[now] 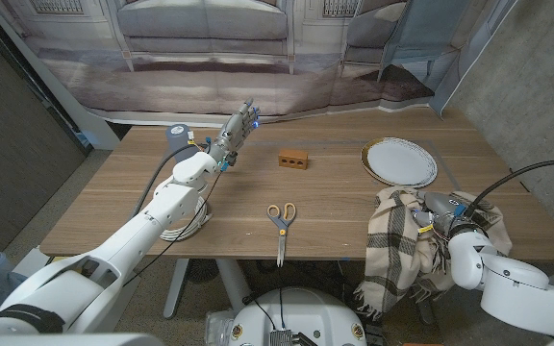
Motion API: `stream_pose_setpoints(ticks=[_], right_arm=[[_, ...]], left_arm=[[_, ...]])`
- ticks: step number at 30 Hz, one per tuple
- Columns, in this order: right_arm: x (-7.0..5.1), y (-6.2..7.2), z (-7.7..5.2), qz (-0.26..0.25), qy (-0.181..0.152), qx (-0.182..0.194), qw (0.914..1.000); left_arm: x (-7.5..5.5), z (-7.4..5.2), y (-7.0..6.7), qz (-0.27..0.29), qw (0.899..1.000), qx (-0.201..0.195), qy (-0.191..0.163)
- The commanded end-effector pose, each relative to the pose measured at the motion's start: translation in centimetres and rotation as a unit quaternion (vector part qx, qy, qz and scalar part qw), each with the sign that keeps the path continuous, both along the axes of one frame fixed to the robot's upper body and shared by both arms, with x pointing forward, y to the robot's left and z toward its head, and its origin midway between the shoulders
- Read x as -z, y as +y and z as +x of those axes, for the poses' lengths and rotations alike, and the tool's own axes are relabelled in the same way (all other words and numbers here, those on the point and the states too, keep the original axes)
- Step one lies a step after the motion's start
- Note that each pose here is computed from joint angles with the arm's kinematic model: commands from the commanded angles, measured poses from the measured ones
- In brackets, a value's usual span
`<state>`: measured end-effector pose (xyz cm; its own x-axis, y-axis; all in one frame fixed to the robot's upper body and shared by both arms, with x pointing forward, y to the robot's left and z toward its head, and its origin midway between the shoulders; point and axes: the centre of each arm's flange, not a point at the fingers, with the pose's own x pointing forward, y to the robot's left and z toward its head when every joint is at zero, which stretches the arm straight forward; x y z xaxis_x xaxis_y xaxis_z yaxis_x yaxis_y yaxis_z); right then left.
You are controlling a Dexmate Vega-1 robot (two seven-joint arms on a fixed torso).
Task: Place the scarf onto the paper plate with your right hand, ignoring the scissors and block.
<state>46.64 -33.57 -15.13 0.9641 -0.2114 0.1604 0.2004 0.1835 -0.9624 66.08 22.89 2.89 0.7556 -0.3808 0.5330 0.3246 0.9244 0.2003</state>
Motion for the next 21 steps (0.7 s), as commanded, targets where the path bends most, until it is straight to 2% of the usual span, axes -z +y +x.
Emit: stream_pose_setpoints(ticks=[1, 21], right_arm=[[-0.65, 0.04, 0.19, -0.007, -0.022, -0.002, 0.9997], [-1.48, 0.00, 0.07, -0.017, -0.079, -0.006, 0.9967]], left_arm=[[-0.02, -0.02, 0.08, -0.002, 1.000, -0.002, -0.001], [0.01, 0.34, -0.03, -0.006, 1.000, 0.000, 0.002]])
